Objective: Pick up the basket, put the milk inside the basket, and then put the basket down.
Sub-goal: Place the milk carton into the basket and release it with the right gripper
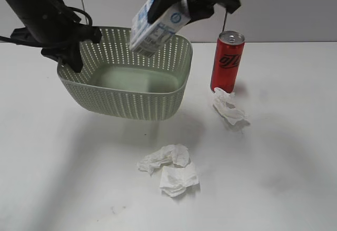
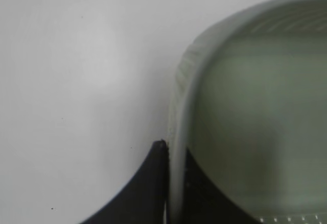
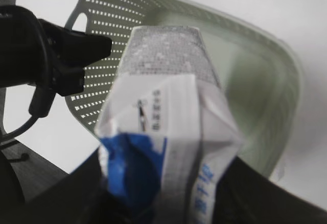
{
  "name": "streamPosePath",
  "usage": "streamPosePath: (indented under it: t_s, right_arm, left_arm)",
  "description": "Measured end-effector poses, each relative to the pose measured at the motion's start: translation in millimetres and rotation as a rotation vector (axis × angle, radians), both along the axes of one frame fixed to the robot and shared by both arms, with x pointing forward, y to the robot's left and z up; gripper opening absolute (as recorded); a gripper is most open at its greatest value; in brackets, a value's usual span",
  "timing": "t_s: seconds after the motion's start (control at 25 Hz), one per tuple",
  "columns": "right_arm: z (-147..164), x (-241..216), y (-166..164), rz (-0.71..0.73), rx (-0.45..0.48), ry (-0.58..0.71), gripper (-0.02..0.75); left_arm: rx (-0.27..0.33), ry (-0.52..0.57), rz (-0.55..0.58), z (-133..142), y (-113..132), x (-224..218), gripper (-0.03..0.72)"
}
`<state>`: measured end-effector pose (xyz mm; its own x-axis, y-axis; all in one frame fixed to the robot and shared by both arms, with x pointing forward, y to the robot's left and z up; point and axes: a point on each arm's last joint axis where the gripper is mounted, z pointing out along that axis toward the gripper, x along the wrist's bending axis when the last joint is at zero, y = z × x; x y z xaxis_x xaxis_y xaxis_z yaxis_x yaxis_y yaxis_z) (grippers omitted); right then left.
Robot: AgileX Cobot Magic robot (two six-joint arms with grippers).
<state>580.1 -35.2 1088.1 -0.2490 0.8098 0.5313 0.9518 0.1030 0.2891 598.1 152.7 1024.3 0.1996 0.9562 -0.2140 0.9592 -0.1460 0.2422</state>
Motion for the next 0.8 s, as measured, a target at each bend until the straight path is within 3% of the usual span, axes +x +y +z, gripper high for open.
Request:
streamPosePath:
  t_s: [0.24,0.56,0.8]
  right_arm:
    - [-33,10,26,0.108,-0.25,0.004,0.3]
    - [-37,30,49,0.114,-0.244,-0.063,0.3]
    - [-52,26,61,0.151,-0.345,-0.108,0.3]
  left_arm:
    - [0.037,-0.014,-0.011,-1,3,1,0.0]
    - [0.036,-0.033,-0.005,0,3,3,0.0]
    - [0.052,-0.024,-0.009,-6,3,5,0.0]
